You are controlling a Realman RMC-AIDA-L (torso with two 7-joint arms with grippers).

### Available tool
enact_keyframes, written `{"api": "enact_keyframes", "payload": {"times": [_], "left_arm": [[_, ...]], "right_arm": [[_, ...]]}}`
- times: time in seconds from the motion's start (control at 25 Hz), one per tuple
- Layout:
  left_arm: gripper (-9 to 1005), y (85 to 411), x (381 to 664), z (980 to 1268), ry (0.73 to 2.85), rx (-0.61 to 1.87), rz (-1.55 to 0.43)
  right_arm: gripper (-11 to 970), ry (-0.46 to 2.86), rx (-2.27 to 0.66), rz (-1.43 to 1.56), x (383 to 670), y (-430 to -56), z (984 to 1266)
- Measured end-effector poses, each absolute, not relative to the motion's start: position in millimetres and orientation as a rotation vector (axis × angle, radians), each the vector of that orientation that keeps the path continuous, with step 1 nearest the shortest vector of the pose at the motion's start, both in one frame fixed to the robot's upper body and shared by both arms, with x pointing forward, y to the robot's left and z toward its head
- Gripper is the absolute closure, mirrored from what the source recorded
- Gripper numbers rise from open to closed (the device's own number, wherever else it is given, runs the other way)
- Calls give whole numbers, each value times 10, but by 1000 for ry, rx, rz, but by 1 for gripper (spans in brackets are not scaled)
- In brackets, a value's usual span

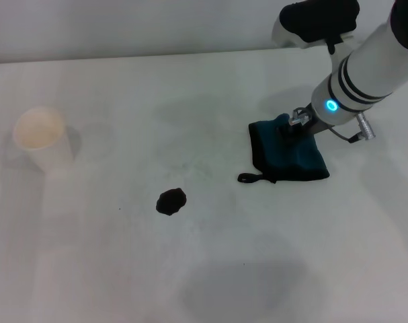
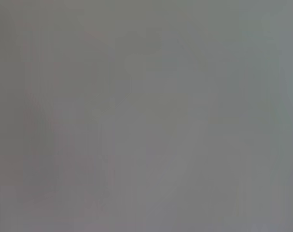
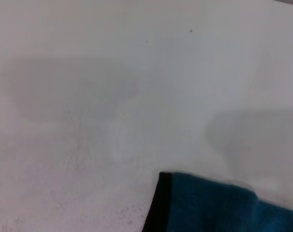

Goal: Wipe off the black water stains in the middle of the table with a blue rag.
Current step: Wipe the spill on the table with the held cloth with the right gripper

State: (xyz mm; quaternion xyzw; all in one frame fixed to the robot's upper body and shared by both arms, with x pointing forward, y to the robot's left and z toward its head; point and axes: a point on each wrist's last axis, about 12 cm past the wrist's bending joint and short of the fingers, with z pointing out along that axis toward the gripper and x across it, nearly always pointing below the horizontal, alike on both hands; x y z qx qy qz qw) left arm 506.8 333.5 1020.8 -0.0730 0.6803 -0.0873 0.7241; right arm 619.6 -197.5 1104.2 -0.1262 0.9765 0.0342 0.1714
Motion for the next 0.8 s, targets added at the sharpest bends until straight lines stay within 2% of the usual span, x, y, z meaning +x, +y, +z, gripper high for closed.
{"api": "enact_keyframes", "payload": {"times": [0.2,0.44,0.56,0.8], "left_arm": [[120,3351,5059,10204,1501,-172,-187],[120,3348,5076,10217,1496,-170,-189],[120,3338,5098,10226,1495,-166,-192],[121,3319,5139,10234,1500,-163,-195]], "right_arm": [[923,2705,-508,198,6202,-1819,11204],[923,2623,-798,388,6139,-1447,11372],[922,2559,-1013,436,6044,-1133,11414],[922,2484,-1162,523,5941,-841,11351]]}}
